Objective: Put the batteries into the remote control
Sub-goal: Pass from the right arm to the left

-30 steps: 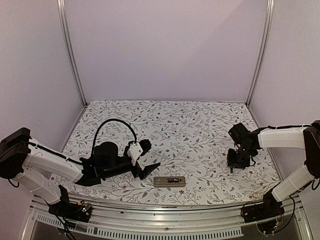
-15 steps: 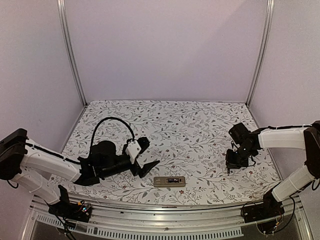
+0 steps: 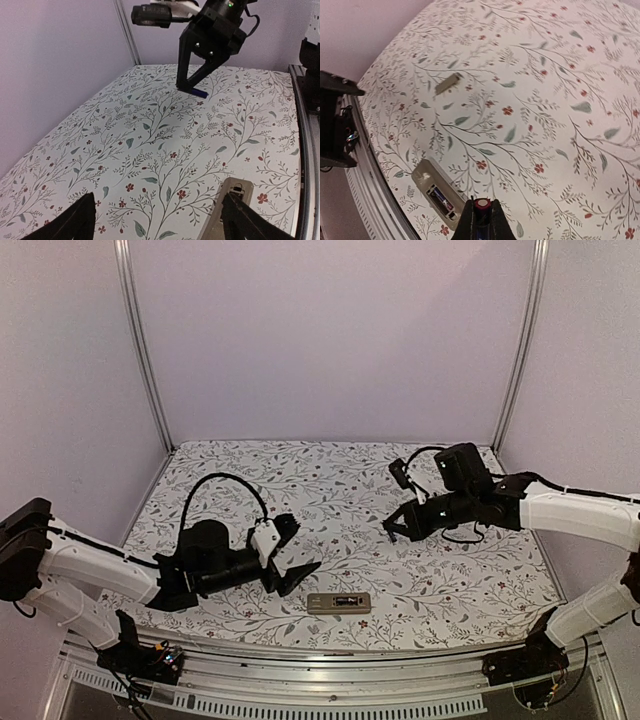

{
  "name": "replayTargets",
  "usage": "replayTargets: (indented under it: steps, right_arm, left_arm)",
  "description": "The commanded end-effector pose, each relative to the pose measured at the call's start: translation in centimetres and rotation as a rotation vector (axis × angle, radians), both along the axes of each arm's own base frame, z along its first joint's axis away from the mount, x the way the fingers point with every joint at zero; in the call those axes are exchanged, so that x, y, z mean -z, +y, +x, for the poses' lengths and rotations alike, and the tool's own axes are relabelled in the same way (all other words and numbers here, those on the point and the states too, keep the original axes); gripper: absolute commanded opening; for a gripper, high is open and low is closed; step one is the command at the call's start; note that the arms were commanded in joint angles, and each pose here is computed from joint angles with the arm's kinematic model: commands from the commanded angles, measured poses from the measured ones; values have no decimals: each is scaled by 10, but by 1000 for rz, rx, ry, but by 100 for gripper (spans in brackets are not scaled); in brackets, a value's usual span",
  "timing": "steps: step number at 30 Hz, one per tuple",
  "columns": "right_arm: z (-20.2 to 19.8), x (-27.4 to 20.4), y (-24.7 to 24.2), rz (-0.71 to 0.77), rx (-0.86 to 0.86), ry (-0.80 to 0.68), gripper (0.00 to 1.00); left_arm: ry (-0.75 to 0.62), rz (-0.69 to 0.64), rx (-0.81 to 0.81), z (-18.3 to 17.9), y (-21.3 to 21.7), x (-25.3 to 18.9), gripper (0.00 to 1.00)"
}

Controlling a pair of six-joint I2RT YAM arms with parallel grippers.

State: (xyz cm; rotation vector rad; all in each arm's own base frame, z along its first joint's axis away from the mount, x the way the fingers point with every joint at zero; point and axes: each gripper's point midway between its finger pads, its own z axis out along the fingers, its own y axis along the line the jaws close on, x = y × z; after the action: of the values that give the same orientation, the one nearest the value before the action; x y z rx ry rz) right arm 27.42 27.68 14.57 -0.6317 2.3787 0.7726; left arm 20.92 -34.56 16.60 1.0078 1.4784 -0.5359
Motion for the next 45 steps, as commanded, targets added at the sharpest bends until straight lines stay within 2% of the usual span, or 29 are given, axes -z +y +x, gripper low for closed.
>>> replayTargets:
  steps: [1,4,7,13,21,28,37,44,45]
  right_arm:
    - [-45,-100,66,222,-450,-488,0]
    - [-69,-129,76,311,-581,-658,0]
    - [-83,-146,82,358,-637,-726,0]
    - [-103,-156,96,400,-711,-729,0]
    - [-121,-162,102,452,-793,-717,0]
    - [-121,-161,106,451,-792,-714,0]
    - [-118,-154,108,434,-784,-702,0]
    - [-119,-150,108,432,-783,-683,0]
    - [-119,-150,108,432,-783,-682,0]
  left_arm:
    - [-2,-97,132,-19,-12,-25,84]
    - [1,-127,238,-35,-24,-31,80]
    - [-9,-143,261,-37,-36,-38,78]
    - [-48,-250,331,-42,-55,-69,65]
    - [-56,-309,366,-45,-73,-86,57]
    - [-32,-339,425,-55,-83,-91,49]
    - [-37,-347,418,-53,-86,-96,28]
    - [-31,-352,410,-52,-86,-96,0]
    - [-30,-354,406,-51,-86,-96,0]
